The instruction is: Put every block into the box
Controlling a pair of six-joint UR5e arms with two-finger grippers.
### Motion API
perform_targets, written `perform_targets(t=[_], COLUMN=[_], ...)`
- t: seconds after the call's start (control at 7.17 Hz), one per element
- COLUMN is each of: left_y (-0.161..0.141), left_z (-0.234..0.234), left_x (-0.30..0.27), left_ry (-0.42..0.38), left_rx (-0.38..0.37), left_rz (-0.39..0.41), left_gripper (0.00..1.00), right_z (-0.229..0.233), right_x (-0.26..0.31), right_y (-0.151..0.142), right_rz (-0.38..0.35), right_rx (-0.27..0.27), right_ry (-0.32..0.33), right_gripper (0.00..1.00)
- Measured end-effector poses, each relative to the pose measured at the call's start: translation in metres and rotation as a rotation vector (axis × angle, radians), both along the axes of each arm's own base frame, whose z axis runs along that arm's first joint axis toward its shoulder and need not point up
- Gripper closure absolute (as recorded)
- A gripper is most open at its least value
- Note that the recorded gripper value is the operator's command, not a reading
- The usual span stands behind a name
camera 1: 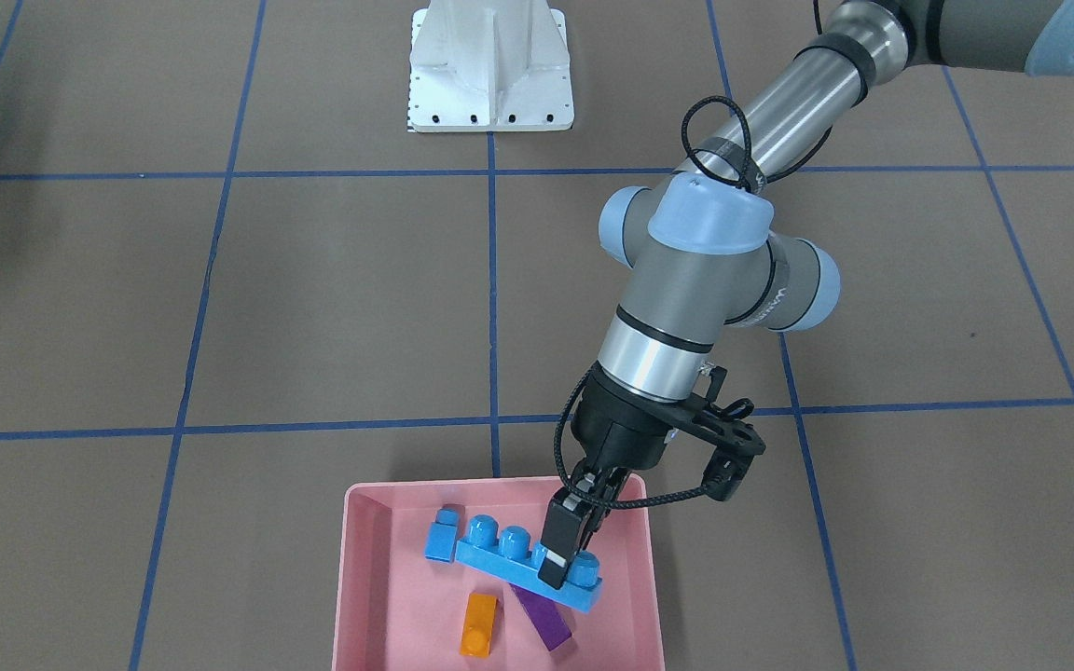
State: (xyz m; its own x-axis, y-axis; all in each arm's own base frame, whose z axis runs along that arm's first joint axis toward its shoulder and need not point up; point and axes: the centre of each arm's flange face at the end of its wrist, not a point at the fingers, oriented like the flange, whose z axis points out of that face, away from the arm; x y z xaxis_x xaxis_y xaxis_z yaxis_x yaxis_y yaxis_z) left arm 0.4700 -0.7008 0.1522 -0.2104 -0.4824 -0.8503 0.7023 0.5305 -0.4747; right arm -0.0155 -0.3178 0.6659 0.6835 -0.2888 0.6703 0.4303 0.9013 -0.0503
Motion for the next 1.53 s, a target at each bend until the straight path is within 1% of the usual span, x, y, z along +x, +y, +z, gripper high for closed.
perform_targets(t=[0.14,0.28,0.42,0.56,0.7,0.84,0.98,1.12,1.25,1.39,1.53], left_y=[0.001,0.009,0.015,0.017,0.014,0.005,-0.008,-0.019,-0.029,-0.039,-0.045], left_z=[0.010,0.017,0.018,0.016,0.015,0.023,0.040,0.063,0.095,0.128,0.159], left_x=[0.018,0.035,0.045,0.044,0.034,0.010,-0.029,-0.078,-0.135,-0.190,-0.233], left_ry=[-0.008,-0.031,-0.057,-0.067,-0.065,-0.072,-0.095,-0.137,-0.213,-0.308,-0.394], left_rx=[-0.031,-0.029,-0.006,0.009,0.006,-0.021,-0.048,-0.053,-0.035,0.001,0.044], left_rz=[-0.009,0.009,0.033,0.069,0.118,0.166,0.204,0.235,0.268,0.306,0.343], left_gripper=[0.01,0.00,0.00,0.00,0.00,0.00,0.00,0.00,0.00,0.00,0.00], right_z=[-0.028,-0.060,-0.095,-0.129,-0.160,-0.197,-0.241,-0.290,-0.345,-0.401,-0.447], right_x=[0.013,0.025,0.036,0.045,0.050,0.051,0.049,0.036,-0.003,-0.067,-0.141], right_y=[-0.035,-0.076,-0.112,-0.143,-0.166,-0.190,-0.214,-0.237,-0.259,-0.280,-0.301], right_rz=[0.042,0.079,0.111,0.140,0.163,0.187,0.225,0.283,0.347,0.396,0.436], right_rx=[0.027,0.056,0.088,0.131,0.180,0.241,0.300,0.327,0.325,0.324,0.322], right_ry=[0.021,0.045,0.064,0.072,0.069,0.061,0.050,0.020,-0.039,-0.112,-0.186], right_gripper=[1.00,1.00,1.00,1.00,1.00,1.00,1.00,1.00,1.00,1.00,1.00])
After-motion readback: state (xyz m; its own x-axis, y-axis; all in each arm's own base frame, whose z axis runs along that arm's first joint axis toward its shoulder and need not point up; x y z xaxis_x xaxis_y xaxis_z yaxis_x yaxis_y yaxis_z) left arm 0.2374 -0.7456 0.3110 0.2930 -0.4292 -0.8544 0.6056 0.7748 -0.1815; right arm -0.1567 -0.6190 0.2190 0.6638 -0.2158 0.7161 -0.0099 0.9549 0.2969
